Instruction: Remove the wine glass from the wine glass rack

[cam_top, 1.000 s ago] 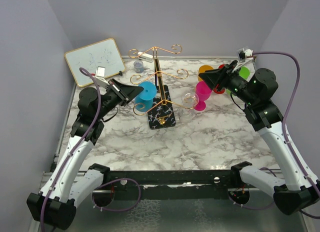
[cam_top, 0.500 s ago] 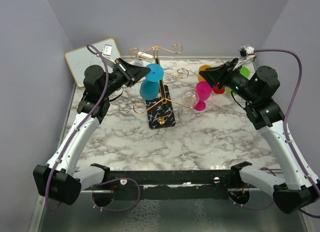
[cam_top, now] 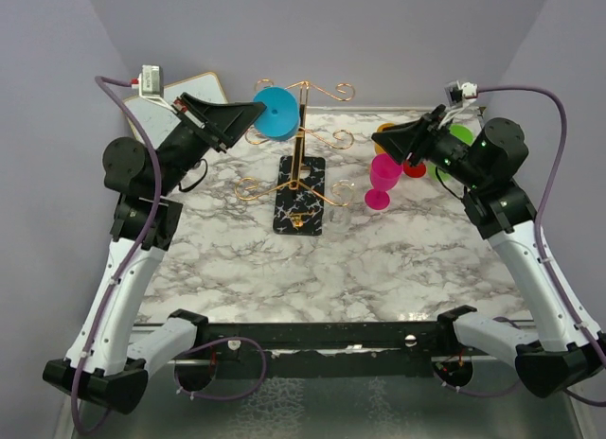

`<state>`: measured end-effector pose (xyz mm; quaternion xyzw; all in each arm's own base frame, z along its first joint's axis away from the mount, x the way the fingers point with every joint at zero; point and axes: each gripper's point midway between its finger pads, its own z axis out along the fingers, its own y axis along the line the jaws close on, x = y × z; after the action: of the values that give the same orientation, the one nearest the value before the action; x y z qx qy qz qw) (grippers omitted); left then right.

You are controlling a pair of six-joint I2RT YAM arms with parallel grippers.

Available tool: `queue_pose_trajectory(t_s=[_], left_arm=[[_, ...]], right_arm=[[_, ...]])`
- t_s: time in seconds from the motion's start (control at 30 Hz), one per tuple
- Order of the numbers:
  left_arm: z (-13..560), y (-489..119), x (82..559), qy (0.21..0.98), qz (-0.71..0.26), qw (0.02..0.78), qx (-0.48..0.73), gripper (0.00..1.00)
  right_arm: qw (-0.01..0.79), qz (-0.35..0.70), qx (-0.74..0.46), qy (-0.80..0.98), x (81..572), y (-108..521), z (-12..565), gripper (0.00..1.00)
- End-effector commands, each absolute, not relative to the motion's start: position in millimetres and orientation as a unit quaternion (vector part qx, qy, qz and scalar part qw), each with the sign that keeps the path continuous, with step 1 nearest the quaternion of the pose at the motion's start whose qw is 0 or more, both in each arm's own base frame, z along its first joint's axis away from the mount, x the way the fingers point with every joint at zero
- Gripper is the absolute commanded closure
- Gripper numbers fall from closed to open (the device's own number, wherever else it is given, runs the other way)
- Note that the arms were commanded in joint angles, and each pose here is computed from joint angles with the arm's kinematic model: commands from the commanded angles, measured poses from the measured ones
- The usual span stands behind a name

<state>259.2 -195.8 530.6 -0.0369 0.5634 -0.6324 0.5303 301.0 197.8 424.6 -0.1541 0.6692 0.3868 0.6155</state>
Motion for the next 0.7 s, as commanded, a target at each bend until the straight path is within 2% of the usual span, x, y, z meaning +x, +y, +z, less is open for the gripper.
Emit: queue_pose_trajectory(t_s=[0.0,0.3,0.67], left_arm=[[555,-186,243,0.522,-0.639,0.564,-0.027,1.0],[564,-191,224,0.442,-0.726,0.527,0.001,1.0],[595,-187,187,0.335,-0.812,0.473,0.07,1.0]], right_arm=[[0.614,0.441,-0.21,0.62,281,216,447,0.62],[0.543,0.576,-0.328,0.516,233,250,468,0.45],[0.519,0.612,-0.352,0.481,241,261,468,0.38]])
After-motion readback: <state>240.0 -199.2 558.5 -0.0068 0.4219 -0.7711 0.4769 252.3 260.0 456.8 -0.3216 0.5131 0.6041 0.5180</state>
